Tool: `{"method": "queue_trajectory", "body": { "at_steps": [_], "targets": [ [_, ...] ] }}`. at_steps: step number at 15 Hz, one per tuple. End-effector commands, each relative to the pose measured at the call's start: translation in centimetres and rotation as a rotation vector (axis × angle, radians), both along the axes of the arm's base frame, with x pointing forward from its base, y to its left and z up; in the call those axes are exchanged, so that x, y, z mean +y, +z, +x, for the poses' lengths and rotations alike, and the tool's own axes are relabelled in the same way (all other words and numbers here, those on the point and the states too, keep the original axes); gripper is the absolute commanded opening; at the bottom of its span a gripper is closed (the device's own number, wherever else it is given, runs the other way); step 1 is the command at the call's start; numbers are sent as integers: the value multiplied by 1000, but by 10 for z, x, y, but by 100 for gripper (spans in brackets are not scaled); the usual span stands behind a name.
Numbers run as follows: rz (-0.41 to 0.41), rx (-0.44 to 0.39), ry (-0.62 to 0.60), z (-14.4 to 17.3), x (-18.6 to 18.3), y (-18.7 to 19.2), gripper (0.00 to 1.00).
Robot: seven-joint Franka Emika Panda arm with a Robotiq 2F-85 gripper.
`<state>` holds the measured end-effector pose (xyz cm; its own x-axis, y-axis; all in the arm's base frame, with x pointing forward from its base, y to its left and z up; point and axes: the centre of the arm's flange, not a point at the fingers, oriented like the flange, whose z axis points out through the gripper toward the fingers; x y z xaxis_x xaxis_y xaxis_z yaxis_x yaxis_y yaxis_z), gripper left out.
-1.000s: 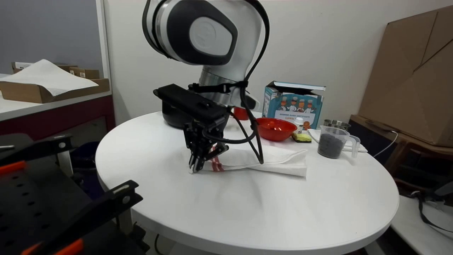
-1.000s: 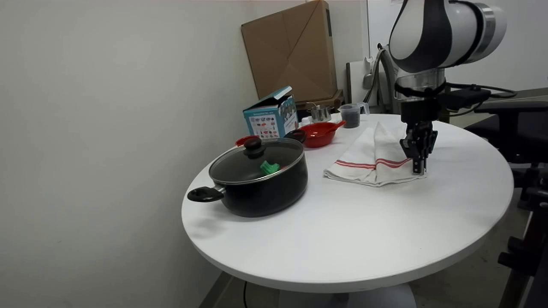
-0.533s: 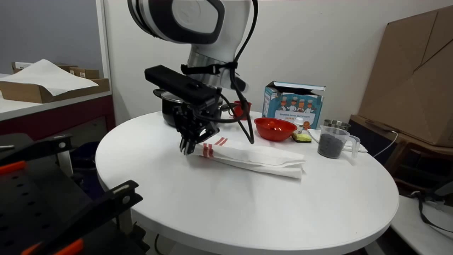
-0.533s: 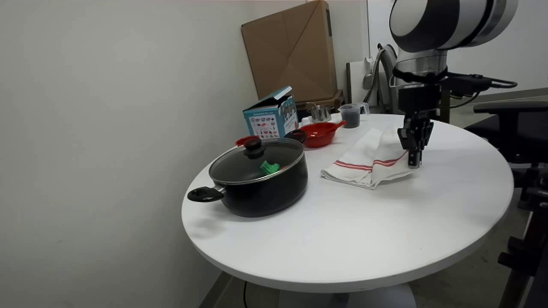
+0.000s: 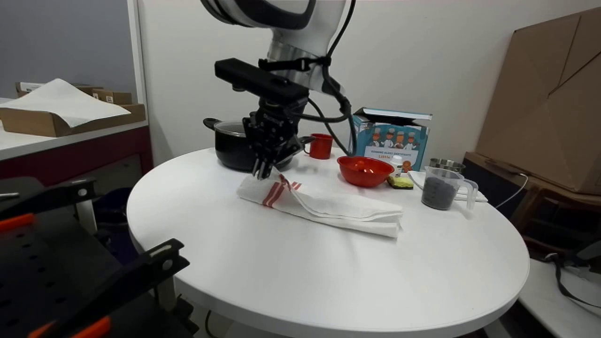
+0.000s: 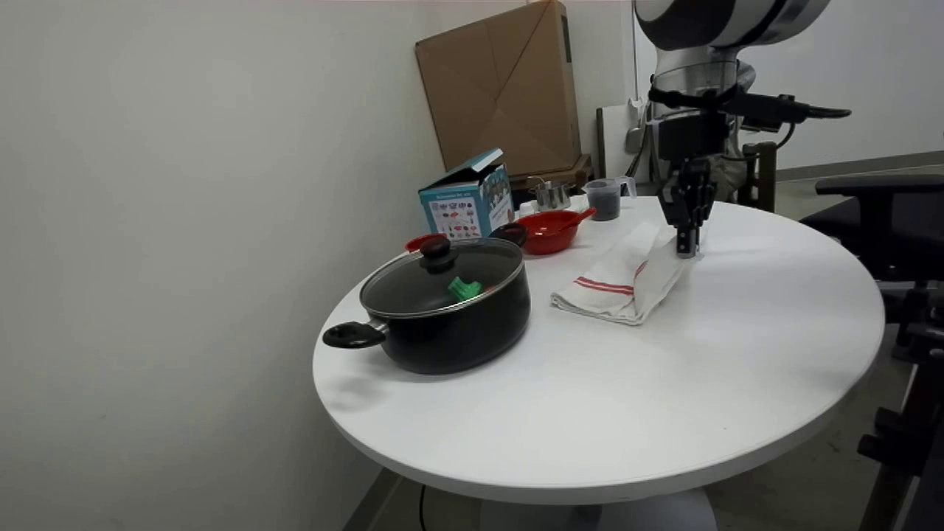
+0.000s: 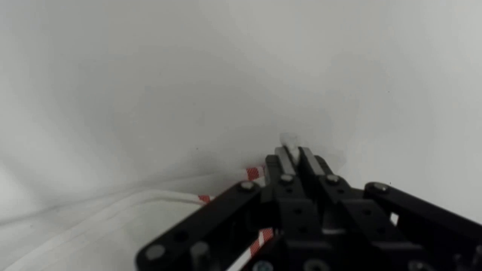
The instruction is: Fold the towel on the table
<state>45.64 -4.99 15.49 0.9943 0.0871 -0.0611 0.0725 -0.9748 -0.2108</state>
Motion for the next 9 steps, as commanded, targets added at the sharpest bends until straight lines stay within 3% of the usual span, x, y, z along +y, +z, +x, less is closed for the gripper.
{"method": "queue_trajectory", "body": {
  "at_steps": [1,9],
  "targets": [
    [-24,57,-19,51,-9,15,9],
    [-156,101,21,96,19,30,9]
  ]
}}
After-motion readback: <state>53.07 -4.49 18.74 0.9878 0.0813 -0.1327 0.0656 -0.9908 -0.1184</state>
